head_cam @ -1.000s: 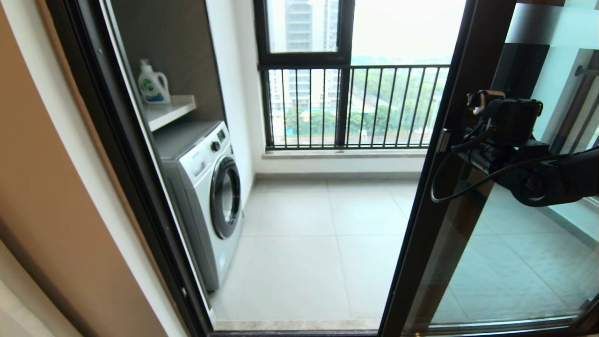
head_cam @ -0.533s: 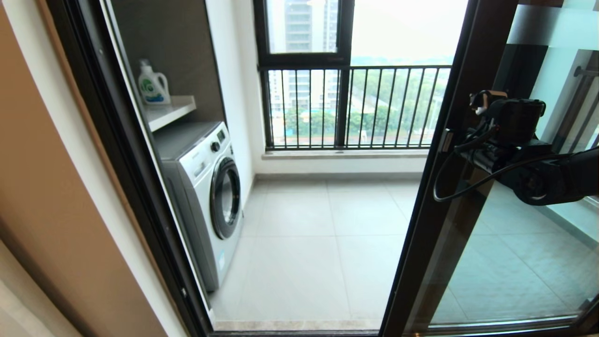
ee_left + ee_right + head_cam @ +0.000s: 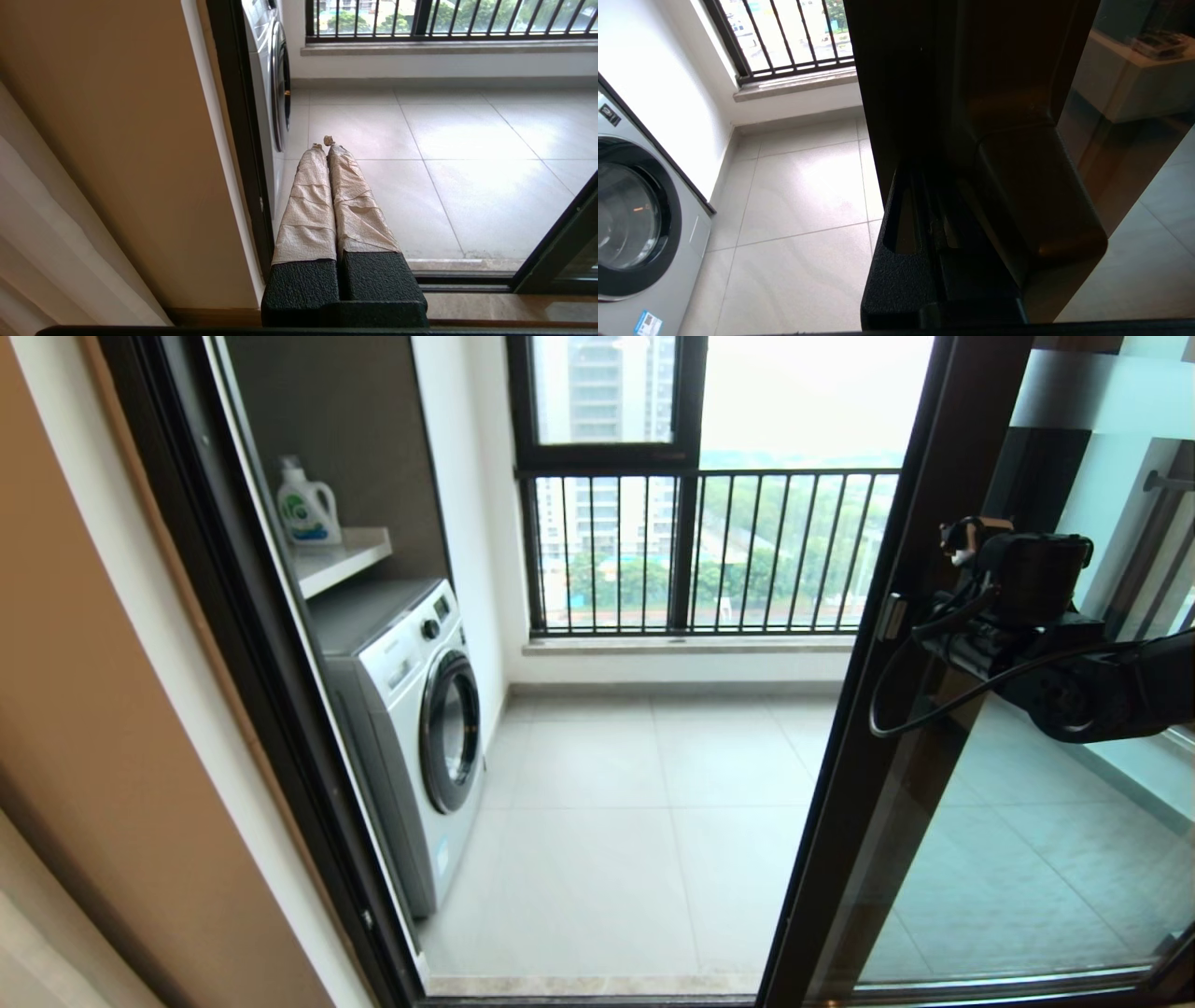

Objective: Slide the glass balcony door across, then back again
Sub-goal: Open the slid door

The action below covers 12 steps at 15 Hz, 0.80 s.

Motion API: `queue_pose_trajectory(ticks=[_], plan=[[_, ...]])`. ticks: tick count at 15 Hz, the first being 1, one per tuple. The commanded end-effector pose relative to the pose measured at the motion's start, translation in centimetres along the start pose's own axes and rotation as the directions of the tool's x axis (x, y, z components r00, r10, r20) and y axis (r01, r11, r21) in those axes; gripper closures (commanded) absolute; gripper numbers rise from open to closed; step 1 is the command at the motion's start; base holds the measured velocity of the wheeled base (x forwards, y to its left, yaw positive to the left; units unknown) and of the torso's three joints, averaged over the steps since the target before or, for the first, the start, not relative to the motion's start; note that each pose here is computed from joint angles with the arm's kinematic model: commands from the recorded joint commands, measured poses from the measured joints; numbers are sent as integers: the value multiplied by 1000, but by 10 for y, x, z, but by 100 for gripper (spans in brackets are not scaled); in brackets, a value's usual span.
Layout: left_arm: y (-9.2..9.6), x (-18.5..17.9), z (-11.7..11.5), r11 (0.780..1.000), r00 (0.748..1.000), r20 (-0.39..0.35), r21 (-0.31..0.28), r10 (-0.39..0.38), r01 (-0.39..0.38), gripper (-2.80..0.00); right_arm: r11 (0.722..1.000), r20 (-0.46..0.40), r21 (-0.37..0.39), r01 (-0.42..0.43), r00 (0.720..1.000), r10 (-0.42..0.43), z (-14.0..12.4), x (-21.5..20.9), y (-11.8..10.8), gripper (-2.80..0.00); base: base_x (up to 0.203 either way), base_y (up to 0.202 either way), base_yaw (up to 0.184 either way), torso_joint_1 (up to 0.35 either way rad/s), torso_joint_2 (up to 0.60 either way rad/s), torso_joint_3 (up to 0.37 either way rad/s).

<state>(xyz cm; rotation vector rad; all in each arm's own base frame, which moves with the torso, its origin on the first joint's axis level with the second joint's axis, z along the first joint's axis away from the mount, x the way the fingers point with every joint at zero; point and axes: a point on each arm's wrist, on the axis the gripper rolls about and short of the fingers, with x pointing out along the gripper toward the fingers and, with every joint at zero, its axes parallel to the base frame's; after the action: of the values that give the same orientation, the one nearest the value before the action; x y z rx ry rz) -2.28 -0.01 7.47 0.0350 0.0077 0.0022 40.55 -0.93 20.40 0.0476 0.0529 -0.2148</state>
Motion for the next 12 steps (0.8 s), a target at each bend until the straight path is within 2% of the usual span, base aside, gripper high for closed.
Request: queue_pose_trajectory(ticks=[1, 12], plan=[[0, 0, 0, 1000, 1000, -2, 0, 1, -1, 0, 1000, 5, 2, 12, 1000, -12, -1, 2, -3, 0, 0, 0, 0, 0, 0, 0], [0, 0, 0, 1000, 1000, -2, 0, 1, -1, 0, 999, 5, 3, 39, 999, -40, -2, 10, -24, 0, 0, 0, 0, 0, 0, 0]])
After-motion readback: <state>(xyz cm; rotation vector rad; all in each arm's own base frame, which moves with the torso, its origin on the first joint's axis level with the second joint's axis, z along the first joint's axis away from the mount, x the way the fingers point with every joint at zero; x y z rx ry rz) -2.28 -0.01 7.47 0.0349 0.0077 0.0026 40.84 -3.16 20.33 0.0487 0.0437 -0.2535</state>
